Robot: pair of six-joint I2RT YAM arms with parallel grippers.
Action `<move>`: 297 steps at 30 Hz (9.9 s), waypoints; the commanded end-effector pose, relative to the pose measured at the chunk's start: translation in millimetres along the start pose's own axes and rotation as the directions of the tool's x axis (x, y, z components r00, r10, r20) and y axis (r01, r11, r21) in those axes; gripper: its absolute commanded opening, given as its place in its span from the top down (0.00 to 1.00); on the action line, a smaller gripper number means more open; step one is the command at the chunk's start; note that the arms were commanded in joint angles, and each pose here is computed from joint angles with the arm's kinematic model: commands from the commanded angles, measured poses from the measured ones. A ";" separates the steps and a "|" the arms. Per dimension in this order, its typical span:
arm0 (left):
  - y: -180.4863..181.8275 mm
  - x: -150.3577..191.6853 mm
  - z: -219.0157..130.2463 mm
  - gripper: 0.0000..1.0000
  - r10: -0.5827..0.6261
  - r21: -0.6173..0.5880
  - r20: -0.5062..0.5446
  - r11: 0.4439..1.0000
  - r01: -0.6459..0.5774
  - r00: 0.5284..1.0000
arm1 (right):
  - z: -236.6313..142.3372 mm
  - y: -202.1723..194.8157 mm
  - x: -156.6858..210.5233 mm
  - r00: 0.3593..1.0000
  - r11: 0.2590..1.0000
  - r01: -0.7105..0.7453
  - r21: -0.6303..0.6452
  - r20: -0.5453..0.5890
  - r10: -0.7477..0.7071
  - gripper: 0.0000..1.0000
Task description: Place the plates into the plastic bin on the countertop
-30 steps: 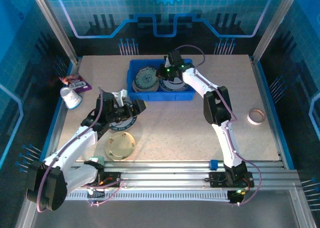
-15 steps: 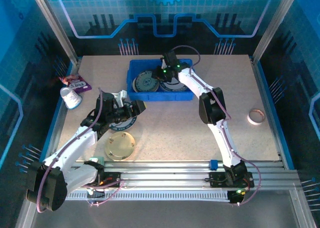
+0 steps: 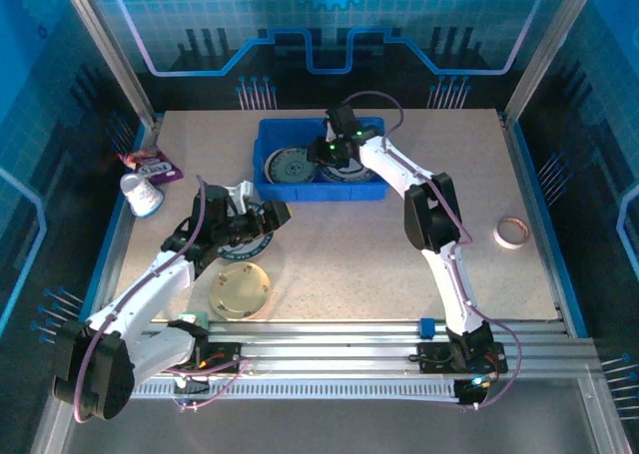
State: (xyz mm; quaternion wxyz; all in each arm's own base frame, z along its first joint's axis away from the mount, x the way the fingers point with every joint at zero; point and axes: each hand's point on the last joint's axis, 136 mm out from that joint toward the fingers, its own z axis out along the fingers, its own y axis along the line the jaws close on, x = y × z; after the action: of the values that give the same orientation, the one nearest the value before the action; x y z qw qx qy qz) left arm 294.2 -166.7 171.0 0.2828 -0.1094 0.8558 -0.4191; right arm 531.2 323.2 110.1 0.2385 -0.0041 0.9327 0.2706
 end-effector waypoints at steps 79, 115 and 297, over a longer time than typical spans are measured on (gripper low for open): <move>40.1 3.6 -54.1 0.01 -0.079 -0.049 0.127 0.995 0.086 0.989 | -20.5 119.0 354.1 0.537 0.907 0.058 -0.417 -0.753 -0.380 0.67; 33.7 -12.2 -62.3 0.01 -0.034 -0.081 0.143 0.996 0.046 0.989 | -75.7 74.7 290.7 0.752 0.935 -0.020 -0.353 -0.622 -0.219 1.00; 127.2 11.5 -75.2 0.01 -0.248 -0.370 0.227 0.872 0.319 0.942 | -164.6 19.7 201.0 0.985 0.947 0.129 -0.295 -0.072 -0.156 0.59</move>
State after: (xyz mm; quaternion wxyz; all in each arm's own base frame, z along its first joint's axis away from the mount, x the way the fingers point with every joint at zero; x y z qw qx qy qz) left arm 259.4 -56.9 119.8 0.2822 -0.2867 0.8691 -0.2877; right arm 278.7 275.4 144.9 0.2012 -0.1157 0.8992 0.3709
